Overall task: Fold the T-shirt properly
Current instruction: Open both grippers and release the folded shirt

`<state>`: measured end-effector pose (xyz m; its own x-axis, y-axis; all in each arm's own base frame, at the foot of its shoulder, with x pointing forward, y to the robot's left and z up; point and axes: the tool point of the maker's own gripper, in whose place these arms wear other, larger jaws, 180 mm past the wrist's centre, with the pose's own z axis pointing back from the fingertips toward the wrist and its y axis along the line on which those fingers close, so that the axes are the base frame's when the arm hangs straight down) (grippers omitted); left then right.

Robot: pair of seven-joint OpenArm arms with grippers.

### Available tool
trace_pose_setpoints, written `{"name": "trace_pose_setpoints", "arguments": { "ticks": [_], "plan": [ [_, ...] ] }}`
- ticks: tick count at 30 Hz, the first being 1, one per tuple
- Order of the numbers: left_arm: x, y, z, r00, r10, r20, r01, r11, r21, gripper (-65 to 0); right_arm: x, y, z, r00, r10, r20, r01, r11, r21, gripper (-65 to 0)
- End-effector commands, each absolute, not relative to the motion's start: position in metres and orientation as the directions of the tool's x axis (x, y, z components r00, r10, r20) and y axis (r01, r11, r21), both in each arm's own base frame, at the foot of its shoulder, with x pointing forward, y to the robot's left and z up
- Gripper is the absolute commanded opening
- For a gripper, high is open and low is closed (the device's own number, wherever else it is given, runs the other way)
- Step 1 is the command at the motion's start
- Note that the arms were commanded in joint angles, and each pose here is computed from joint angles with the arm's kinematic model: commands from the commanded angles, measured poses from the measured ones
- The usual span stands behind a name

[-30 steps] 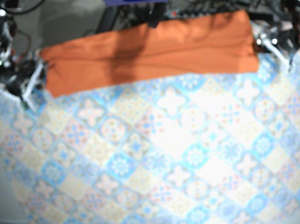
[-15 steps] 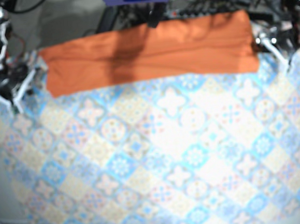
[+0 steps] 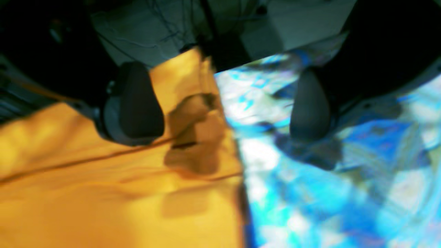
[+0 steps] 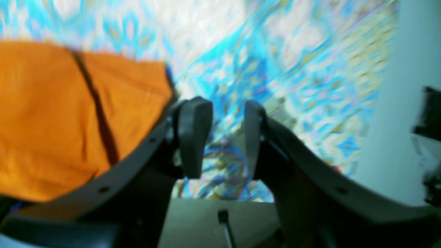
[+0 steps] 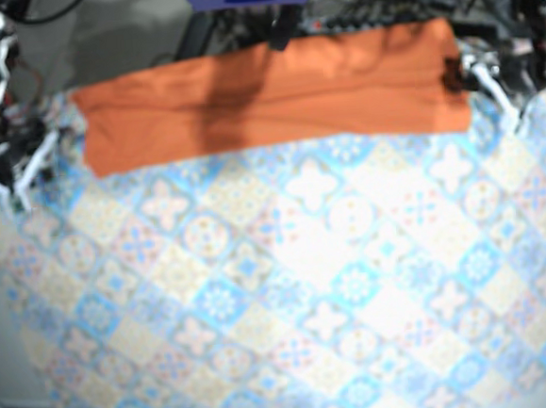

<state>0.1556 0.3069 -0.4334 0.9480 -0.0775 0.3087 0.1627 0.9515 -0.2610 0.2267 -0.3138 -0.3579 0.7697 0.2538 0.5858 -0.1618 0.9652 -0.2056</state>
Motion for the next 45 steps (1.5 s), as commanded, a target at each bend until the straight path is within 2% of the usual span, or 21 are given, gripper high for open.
{"name": "trace_pose_setpoints", "arguments": {
  "ticks": [1, 6, 13, 21, 35, 45],
  "plan": [
    [0.163, 0.317, -0.422, 0.940, -0.091, 0.329, 0.180, 0.952, -0.248, -9.8, 0.227, -0.326, -0.347, 0.759, 0.236, 0.606, -0.122, 0.967, -0.224, -45.4],
    [0.148, 0.326, -0.430, 0.955, 0.086, 0.285, 0.028, 0.926, -0.377, -10.6, 0.218, -0.338, -0.345, 0.759, 0.155, 0.632, -0.031, 0.979, -0.203, -45.4],
    [0.139, 0.326, -0.434, 0.959, 0.100, 0.266, 0.011, 0.923, -0.384, -10.6, 0.223, -0.326, -0.343, 0.726, 0.093, 0.681, -0.026, 0.994, -0.108, -45.3],
    [0.130, 0.326, -0.454, 0.955, 0.202, 0.216, -0.092, 0.897, -0.433, -10.6, 0.221, -0.326, -0.346, 0.738, 0.088, 0.669, -0.026, 0.994, -0.102, -45.3],
    [0.146, 0.303, -0.460, 0.947, 0.215, 0.240, -0.076, 0.872, -0.483, -10.6, 0.220, -0.326, -0.346, 0.739, 0.090, 0.668, -0.027, 0.994, -0.104, -45.3],
    [0.137, 0.284, -0.469, 0.967, 0.164, 0.195, -0.045, 0.864, -0.501, -10.6, 0.220, -0.325, -0.346, 0.740, 0.091, 0.667, -0.028, 0.994, -0.105, -45.3]
  ]
}}
